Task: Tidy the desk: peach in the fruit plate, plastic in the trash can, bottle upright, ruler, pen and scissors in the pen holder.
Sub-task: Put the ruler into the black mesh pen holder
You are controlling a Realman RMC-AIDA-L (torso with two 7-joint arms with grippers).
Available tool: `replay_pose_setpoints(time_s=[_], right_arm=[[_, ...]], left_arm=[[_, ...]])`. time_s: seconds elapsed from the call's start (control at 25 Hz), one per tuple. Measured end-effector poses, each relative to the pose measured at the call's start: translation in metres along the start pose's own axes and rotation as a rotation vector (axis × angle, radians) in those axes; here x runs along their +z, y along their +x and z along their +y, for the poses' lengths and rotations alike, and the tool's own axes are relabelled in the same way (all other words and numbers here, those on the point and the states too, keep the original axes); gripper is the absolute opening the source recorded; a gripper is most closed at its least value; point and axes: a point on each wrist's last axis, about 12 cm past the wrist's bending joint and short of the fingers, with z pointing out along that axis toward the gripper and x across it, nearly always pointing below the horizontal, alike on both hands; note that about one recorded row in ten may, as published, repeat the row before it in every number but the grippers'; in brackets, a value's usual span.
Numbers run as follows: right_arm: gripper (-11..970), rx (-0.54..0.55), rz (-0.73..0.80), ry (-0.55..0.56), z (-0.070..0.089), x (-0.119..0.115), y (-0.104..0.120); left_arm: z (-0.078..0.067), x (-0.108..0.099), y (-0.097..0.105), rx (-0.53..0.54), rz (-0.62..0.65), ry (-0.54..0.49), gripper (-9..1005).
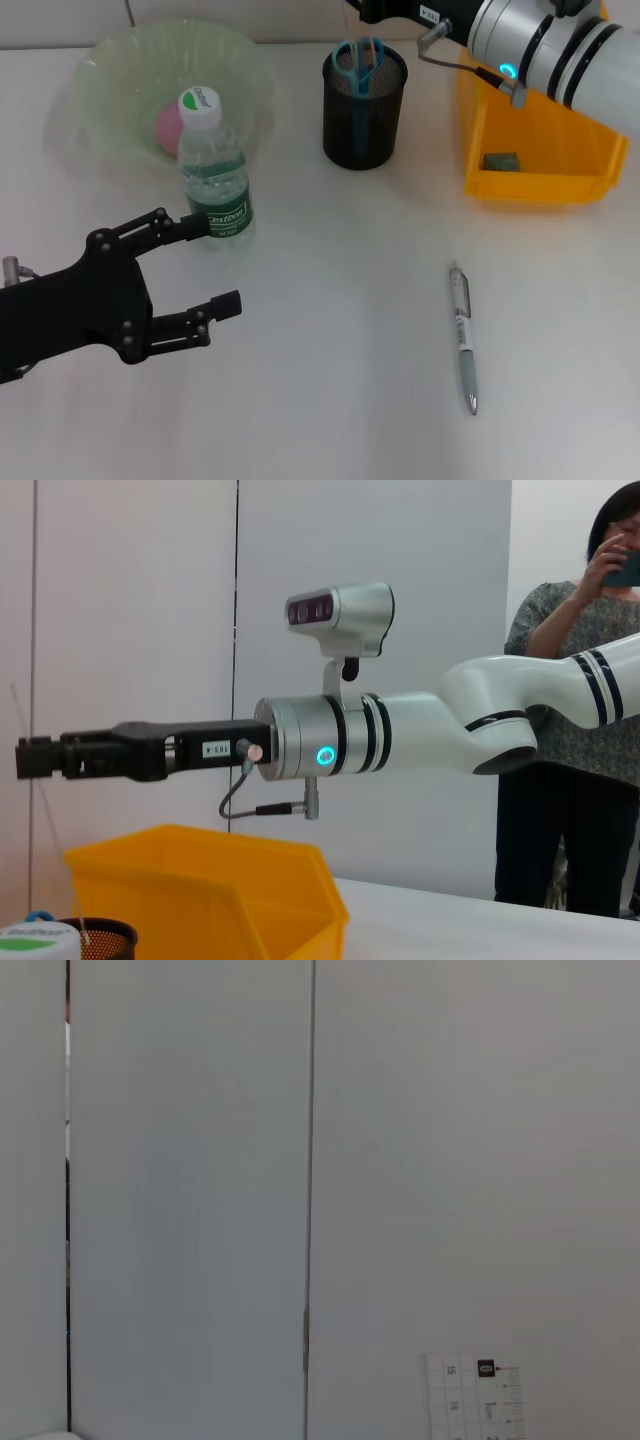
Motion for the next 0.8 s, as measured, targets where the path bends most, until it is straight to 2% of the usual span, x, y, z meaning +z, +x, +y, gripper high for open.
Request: replay_pose_setpoints(time_s=[0.8], right_arm=[[381,0.009,0.056,0.008,-0.002,0.003,0.013]], left_arm=[[-0.001,0.001,0.001,-0.008,-0.002,0.001,848]])
